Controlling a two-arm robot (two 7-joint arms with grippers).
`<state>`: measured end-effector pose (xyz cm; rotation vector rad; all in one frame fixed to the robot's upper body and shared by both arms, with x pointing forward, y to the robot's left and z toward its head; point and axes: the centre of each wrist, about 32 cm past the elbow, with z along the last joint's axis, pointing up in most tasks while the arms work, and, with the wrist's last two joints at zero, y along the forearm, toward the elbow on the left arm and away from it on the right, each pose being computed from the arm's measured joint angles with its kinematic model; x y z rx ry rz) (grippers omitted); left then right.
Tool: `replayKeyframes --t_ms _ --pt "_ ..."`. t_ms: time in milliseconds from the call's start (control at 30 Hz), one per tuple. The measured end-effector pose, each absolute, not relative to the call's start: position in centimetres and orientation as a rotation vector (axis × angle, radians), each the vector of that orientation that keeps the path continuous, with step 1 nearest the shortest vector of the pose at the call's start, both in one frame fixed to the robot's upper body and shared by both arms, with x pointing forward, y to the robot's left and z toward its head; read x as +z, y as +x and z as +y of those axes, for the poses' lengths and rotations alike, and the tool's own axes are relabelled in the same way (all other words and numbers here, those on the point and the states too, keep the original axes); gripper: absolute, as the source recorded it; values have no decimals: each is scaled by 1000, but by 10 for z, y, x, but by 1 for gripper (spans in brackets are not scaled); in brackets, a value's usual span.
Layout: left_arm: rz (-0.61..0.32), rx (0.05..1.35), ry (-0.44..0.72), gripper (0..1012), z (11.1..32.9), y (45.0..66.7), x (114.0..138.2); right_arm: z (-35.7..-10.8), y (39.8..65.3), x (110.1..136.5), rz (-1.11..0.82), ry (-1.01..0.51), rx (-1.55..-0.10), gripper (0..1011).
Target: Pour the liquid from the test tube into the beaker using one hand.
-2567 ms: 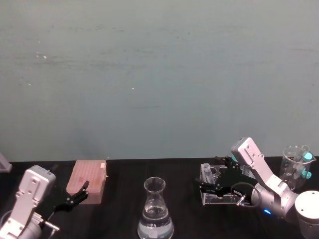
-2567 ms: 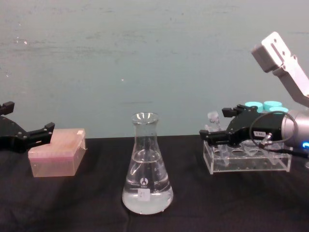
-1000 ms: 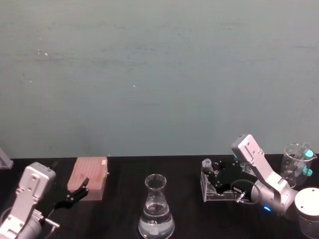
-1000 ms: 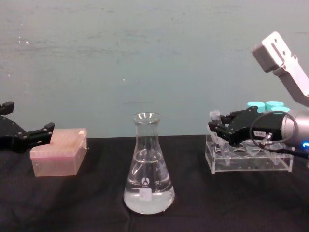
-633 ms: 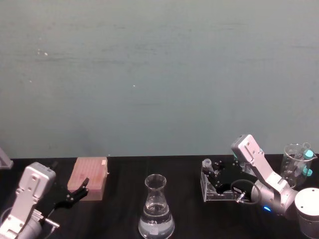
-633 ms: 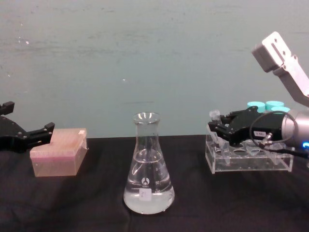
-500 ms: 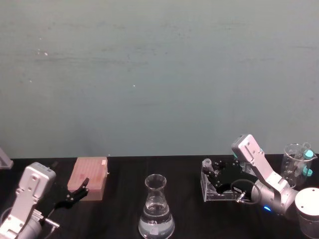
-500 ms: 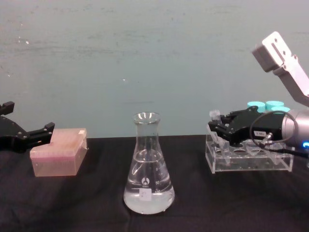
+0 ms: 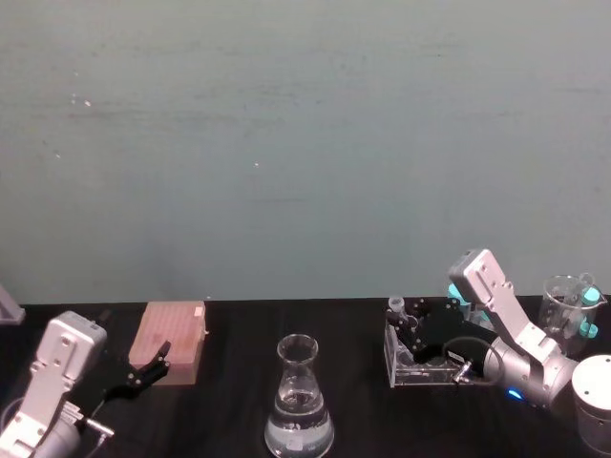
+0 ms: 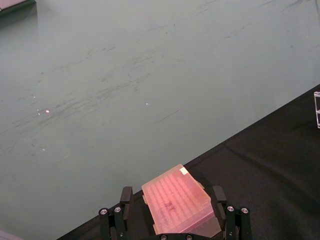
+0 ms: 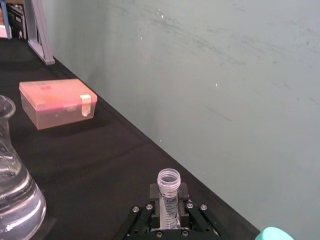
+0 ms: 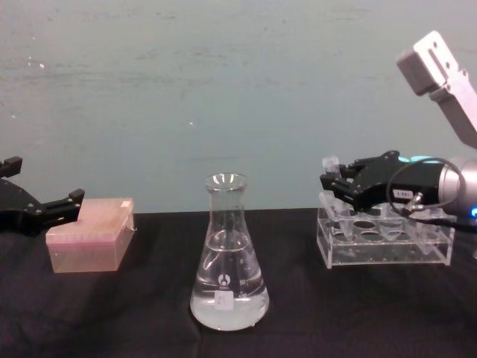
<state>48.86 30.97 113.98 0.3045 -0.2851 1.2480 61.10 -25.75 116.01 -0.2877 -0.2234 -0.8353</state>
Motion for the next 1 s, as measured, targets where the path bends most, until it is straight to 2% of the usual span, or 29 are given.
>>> replayKeyframes --t_ms 700,1000 --pt "-285 1248 304 1000 310 489 1140 -262 608 1186 -268 -202 -844 198" --pt "-285 1248 304 1000 310 489 1140 -260 610 1196 -351 -209 -837 198"
